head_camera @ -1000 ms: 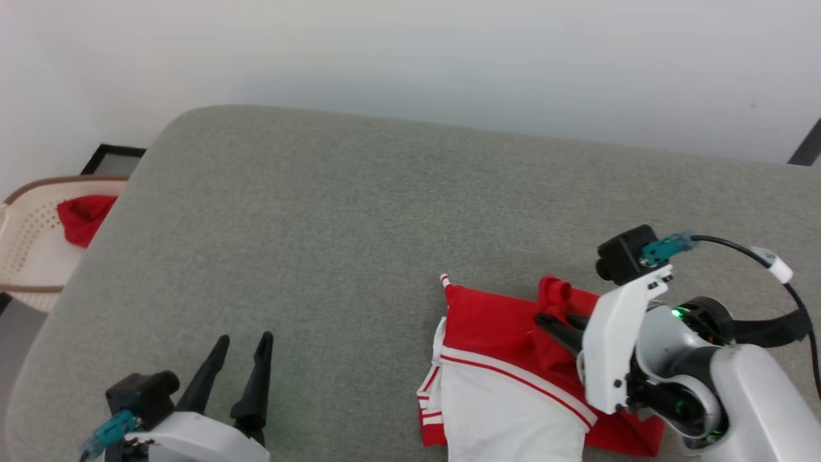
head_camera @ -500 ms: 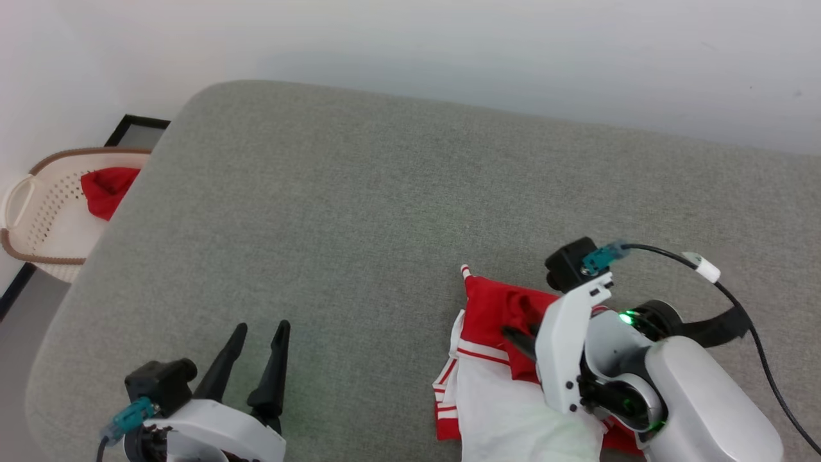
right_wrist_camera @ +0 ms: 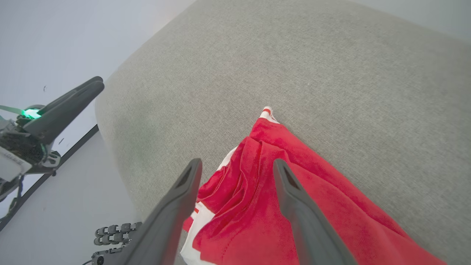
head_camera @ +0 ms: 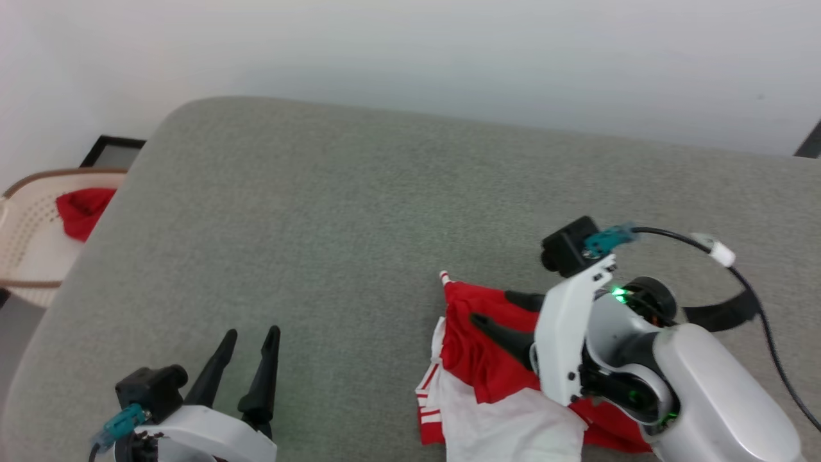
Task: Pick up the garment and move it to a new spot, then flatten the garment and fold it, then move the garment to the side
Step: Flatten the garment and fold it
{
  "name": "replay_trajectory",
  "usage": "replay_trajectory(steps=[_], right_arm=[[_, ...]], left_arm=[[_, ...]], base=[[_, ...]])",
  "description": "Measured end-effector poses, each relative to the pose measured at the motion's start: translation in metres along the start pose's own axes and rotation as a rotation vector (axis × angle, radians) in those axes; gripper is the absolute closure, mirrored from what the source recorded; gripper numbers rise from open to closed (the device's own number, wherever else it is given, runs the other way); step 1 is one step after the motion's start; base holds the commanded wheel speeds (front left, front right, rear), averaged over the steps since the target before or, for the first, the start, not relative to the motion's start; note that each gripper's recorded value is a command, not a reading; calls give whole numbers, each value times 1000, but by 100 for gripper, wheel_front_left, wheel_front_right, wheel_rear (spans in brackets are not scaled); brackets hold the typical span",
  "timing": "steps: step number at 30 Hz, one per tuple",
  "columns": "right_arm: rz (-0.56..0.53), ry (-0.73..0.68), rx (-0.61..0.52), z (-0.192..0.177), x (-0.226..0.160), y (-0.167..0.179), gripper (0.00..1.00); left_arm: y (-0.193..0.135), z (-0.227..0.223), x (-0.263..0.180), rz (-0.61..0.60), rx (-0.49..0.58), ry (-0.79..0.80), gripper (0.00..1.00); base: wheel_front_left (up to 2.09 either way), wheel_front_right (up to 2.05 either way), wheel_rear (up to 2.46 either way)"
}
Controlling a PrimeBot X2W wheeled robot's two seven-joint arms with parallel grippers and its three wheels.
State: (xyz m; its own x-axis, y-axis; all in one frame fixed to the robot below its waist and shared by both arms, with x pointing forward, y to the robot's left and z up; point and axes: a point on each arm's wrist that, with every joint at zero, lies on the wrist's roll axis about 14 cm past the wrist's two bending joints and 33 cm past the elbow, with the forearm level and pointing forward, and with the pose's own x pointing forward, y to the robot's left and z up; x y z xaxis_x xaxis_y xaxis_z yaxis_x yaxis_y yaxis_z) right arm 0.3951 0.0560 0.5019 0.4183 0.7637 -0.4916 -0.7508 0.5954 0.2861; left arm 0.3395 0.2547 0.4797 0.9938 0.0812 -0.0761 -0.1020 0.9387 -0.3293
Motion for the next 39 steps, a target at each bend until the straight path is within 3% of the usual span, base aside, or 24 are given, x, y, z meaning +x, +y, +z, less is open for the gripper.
replay_trajectory(steps=[19,29,39], right_arm=[[-334,-324,79,-1,-119,-78,0],[-544,-467,121,-31,-183,-114,0],[-645,-510,178,-60,-210,-127,0]], left_arm=[[-41,3,14,-142,46,-4,0],[-49,8,16,-188,68,-25,0],[-42,13,16,-182,82,-43,0]], base=[[0,0,0],[0,0,0],[0,0,0]])
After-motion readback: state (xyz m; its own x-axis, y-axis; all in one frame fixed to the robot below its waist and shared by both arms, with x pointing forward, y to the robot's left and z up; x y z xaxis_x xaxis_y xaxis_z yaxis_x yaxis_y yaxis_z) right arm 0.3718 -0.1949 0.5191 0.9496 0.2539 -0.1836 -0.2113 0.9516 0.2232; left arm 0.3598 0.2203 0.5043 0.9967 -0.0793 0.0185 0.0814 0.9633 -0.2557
